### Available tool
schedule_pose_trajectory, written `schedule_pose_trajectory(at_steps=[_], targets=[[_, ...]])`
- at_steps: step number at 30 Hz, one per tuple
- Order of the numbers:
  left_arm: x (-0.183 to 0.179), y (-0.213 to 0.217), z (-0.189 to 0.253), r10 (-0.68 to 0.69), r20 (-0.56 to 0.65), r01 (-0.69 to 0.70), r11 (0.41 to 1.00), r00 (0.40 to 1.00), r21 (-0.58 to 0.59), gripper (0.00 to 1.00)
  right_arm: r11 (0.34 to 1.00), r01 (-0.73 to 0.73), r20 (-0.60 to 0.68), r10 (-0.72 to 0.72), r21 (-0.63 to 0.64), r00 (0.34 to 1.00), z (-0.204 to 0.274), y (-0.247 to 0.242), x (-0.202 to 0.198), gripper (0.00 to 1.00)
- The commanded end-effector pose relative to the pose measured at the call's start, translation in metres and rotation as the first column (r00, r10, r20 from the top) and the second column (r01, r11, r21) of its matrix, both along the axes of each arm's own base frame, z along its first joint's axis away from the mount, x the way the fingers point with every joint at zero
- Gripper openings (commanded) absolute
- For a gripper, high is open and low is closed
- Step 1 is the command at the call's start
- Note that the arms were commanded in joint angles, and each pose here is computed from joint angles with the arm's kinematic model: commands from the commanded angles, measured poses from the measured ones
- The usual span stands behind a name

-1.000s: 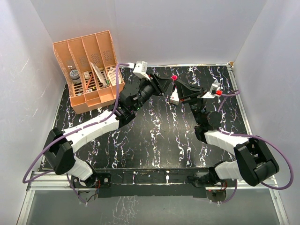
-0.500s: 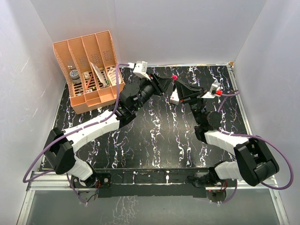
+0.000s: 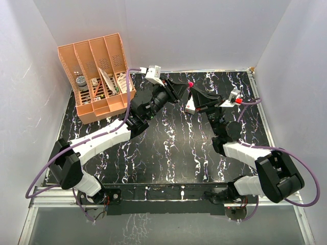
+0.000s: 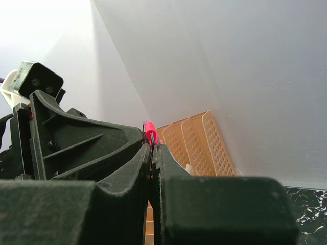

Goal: Put the keys on the keyring

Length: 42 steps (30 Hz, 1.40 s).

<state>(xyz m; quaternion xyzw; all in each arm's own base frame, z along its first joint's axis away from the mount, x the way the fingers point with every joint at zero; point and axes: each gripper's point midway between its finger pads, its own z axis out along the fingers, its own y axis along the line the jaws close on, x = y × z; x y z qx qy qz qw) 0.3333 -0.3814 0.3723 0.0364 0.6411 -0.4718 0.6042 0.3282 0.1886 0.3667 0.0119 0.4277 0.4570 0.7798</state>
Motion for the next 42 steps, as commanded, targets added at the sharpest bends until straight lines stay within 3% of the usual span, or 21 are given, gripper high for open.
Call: schedule_pose_trajectory(at_steps=[1,18,26,36,42], targets=[[-0.004,-0.001,0.037,-0.005,0.072,0.009,0.998,0.997,-0.064,0.2,1.0,0.009,0.104,-0.012,0.029,0.995,0.027,-0.009,-0.016,0.0],[-0.004,-0.005,0.033,-0.021,0.065,0.025,0.998,0.998,-0.062,0.15,1.0,0.008,0.112,-0.011,0.031,0.994,0.028,-0.009,-0.017,0.0],[-0.004,-0.006,0.035,-0.029,0.068,0.033,0.997,0.997,-0.063,0.0,1.0,0.008,0.111,-0.011,0.03,0.994,0.027,-0.009,-0.017,0.0],[-0.005,-0.006,0.037,-0.027,0.082,0.031,0.999,0.996,-0.037,0.0,0.999,0.02,0.095,-0.022,0.028,0.995,0.027,-0.01,-0.013,0.0],[0.0,0.005,0.039,0.024,0.112,-0.032,0.997,0.993,0.073,0.0,0.997,0.067,0.055,-0.069,0.025,0.996,0.026,-0.018,-0.01,0.21]])
